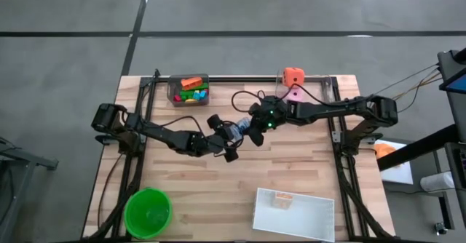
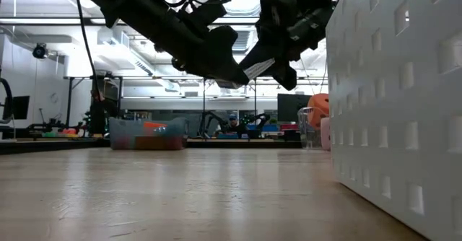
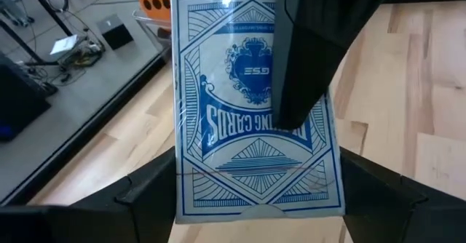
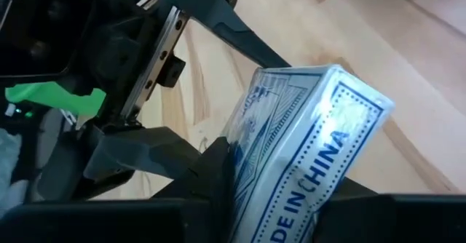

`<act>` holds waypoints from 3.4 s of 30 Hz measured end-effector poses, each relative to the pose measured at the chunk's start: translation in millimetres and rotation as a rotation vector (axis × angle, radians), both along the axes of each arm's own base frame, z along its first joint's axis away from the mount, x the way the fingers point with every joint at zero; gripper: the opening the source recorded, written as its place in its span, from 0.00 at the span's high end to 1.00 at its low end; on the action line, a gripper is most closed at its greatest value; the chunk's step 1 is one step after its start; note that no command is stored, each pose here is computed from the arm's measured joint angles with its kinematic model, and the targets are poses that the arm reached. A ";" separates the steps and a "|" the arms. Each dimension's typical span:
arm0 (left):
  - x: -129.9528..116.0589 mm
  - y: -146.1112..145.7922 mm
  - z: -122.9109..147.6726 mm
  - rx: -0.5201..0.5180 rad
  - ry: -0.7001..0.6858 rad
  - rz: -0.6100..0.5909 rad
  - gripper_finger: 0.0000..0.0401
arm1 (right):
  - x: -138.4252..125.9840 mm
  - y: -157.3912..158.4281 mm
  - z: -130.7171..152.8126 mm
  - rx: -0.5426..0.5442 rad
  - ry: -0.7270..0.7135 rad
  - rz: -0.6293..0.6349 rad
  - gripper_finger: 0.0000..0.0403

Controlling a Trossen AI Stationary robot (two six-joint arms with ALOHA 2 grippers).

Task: Pick & Place Toys
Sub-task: Put the blue deck of cards into the white bin

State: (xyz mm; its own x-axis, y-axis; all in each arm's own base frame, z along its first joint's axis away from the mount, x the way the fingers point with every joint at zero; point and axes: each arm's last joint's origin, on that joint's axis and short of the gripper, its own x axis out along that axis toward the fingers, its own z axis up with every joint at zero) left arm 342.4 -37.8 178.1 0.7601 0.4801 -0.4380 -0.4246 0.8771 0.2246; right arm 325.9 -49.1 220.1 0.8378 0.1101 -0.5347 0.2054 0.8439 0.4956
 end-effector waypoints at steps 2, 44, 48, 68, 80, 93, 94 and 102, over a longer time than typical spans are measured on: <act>-0.2 -1.4 -0.1 0.010 0.006 -0.009 0.25 | 0.0 1.0 0.4 -0.029 -0.004 0.007 0.79; -161.3 18.2 -6.8 -0.086 -0.471 -0.384 0.29 | -93.4 139.2 5.1 -0.563 -0.461 0.329 0.85; -161.3 18.4 -6.8 -0.087 -0.472 -0.382 0.29 | -112.1 160.9 9.0 -0.510 -0.450 0.414 0.85; -161.2 18.8 -7.6 -0.108 -0.470 -0.360 0.29 | -150.0 248.6 -1.5 -0.274 -0.056 0.517 0.85; -161.2 18.8 -8.2 -0.116 -0.466 -0.358 0.29 | -128.8 276.2 -25.6 -0.380 0.252 0.485 0.85; -161.2 18.8 -8.0 -0.133 -0.474 -0.353 0.29 | -126.4 283.1 -30.4 -0.369 0.312 0.466 0.83; -161.2 18.8 -8.0 -0.133 -0.474 -0.353 0.29 | -126.4 283.2 -28.6 -0.366 0.303 0.463 0.79; -161.2 18.8 -8.1 -0.132 -0.472 -0.353 0.29 | -126.8 280.9 -23.1 -0.354 0.282 0.419 0.37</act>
State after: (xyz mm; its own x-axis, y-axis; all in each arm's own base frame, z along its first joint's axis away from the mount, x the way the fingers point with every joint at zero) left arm 181.1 -19.0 169.9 0.9904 0.1280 -0.0530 -0.1301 0.9908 -0.0381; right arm 199.1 231.8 197.0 0.5824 0.1745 -0.7940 -0.0970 0.9846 0.1452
